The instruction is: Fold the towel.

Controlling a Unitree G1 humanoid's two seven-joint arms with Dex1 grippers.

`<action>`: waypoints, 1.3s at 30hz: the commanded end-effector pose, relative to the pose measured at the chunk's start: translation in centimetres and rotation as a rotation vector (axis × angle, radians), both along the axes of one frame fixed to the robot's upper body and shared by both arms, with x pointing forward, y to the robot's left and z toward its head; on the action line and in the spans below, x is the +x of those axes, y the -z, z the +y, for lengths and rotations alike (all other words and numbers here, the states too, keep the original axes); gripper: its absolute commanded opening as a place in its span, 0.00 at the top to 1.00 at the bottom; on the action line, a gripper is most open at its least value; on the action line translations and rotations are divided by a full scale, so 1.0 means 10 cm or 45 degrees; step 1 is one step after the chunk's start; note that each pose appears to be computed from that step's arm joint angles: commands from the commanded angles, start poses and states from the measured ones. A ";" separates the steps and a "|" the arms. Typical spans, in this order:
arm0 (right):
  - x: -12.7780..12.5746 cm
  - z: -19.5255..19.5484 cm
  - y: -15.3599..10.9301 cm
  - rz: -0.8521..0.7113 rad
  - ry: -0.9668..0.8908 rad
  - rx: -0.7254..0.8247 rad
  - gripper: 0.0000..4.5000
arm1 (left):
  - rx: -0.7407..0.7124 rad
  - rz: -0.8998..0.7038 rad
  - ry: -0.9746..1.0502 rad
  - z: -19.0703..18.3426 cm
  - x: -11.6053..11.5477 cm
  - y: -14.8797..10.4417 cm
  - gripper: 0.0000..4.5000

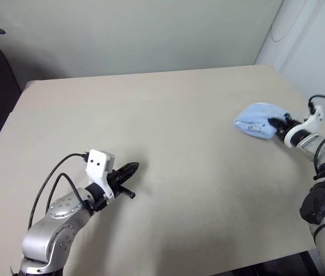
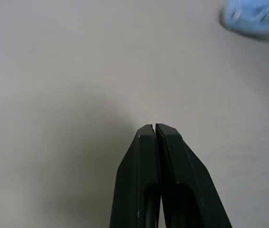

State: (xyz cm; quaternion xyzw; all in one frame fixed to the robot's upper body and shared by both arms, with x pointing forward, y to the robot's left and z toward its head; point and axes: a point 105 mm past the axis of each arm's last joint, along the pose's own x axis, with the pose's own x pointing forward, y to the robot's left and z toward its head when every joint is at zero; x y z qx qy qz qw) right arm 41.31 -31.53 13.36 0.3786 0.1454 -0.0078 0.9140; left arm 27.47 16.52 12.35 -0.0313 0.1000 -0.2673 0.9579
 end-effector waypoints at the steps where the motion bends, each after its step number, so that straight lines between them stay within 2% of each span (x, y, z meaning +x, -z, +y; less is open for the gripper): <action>1: 0.03 -0.14 -0.02 0.014 0.128 -0.036 1.00 | 0.013 -0.044 0.011 -0.01 0.00 -0.07 0.97; 4: 0.02 -0.20 0.01 0.034 0.162 -0.074 1.00 | 0.012 -0.048 0.001 0.00 -0.01 -0.08 0.97; 5: 0.02 -0.21 0.01 0.036 0.164 -0.086 0.86 | 0.011 -0.048 -0.004 0.00 -0.02 -0.08 0.97; 11: 0.01 -0.21 -0.07 -0.021 0.124 -0.099 0.41 | 0.007 -0.046 -0.018 0.02 -0.05 -0.07 0.97; 16: -0.11 -0.28 -0.17 -0.100 0.045 -0.159 0.03 | 0.005 -0.030 -0.052 0.10 -0.07 -0.04 0.97; 22: -0.47 -0.57 -0.16 -0.109 0.063 -0.226 0.01 | 0.002 0.002 -0.106 0.25 -0.11 0.01 0.97; 26: -0.64 -0.63 -0.23 -0.160 0.041 -0.294 0.01 | -0.007 0.009 -0.179 0.41 -0.09 0.04 0.97; 31: -0.74 -0.77 -0.38 -0.207 0.114 -0.557 0.01 | 0.000 -0.090 -0.475 0.89 0.07 -0.07 0.97; 33: -0.68 -0.58 -0.57 -0.312 0.025 -0.742 0.01 | 0.058 -0.161 -0.613 1.13 0.16 -0.16 0.97; 35: -0.59 -0.15 -0.71 -0.443 -0.185 -0.912 0.01 | 0.086 -0.245 -0.654 1.23 0.21 -0.29 0.97; 37: -0.55 0.34 -0.73 -0.550 -0.409 -1.011 0.01 | 0.072 -0.290 -0.637 1.23 0.23 -0.38 0.97; 39: -0.53 0.84 -0.73 -0.659 -0.616 -1.017 0.01 | 0.060 -0.303 -0.591 1.18 0.25 -0.43 0.97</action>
